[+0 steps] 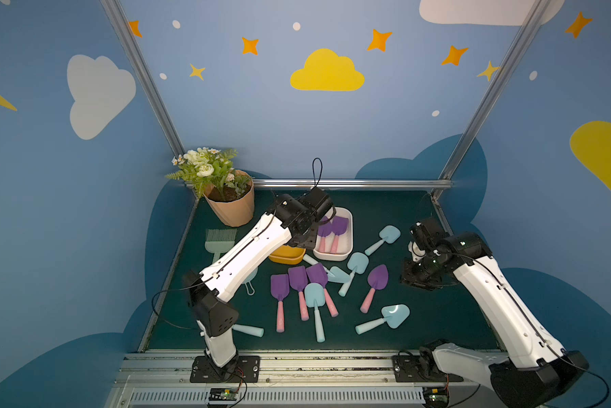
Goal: Sort the small shovels by color and place them into the storage box
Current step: Pick up the shovel from the center of the board.
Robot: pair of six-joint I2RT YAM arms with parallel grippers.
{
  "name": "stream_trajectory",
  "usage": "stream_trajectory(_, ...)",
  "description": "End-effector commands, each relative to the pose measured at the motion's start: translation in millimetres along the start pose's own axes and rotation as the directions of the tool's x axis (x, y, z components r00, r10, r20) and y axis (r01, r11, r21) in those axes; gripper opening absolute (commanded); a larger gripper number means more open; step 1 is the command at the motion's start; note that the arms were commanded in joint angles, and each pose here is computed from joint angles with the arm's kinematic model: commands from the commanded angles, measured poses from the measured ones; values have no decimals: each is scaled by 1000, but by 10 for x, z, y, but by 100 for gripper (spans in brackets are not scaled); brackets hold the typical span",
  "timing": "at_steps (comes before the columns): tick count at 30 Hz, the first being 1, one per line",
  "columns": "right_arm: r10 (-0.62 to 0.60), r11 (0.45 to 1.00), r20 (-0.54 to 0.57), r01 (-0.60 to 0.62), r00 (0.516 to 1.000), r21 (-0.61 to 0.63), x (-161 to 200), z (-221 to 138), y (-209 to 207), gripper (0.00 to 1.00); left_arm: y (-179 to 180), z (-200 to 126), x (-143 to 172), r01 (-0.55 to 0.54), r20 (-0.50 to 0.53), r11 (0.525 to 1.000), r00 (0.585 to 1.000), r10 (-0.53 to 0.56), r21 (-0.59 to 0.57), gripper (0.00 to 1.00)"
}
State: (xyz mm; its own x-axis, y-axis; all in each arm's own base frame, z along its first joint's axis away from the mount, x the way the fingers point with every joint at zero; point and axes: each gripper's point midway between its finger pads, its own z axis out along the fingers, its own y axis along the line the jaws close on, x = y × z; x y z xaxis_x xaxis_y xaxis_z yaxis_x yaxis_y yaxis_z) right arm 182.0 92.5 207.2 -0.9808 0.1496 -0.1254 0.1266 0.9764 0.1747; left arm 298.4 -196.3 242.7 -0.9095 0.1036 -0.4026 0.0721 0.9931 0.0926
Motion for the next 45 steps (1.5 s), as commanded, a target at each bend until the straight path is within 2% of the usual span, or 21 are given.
stream_trajectory(1, 62, 997, -72, -65, 995, -29, 172, 54, 49, 44, 249, -35, 193, 109, 38, 993, 993, -108, -38, 49)
stream_trajectory(8, 57, 996, -132, -64, 990, -54, 275, 205, 195, 46, 677, 26, 734, 214, -6, 974, 977, -215, -73, 50)
stream_trajectory(13, 56, 996, -148, -65, 987, -54, 296, 288, 260, 46, 974, 68, 1031, 303, -35, 942, 950, -311, -142, 51)
stream_trajectory(18, 59, 996, -177, -70, 982, -59, 317, 414, 320, 46, 1101, 129, 1223, 359, -68, 918, 925, -374, -167, 52)
stream_trajectory(24, 71, 994, -220, -87, 973, -66, 388, 590, 376, 46, 1098, 291, 1482, 375, -140, 907, 904, -403, -192, 52)
stream_trajectory(32, 95, 992, -275, -113, 957, -48, 428, 926, 410, 46, 994, 414, 1623, 399, -175, 908, 892, -417, -127, 53)
stream_trajectory(39, 115, 990, -306, -135, 945, -46, 322, 1296, 530, 43, 981, 397, 1583, 387, -167, 916, 901, -400, -104, 53)
stream_trajectory(45, 136, 989, -326, -148, 935, -13, 292, 1456, 552, 44, 989, 395, 1579, 376, -171, 921, 906, -388, -98, 53)
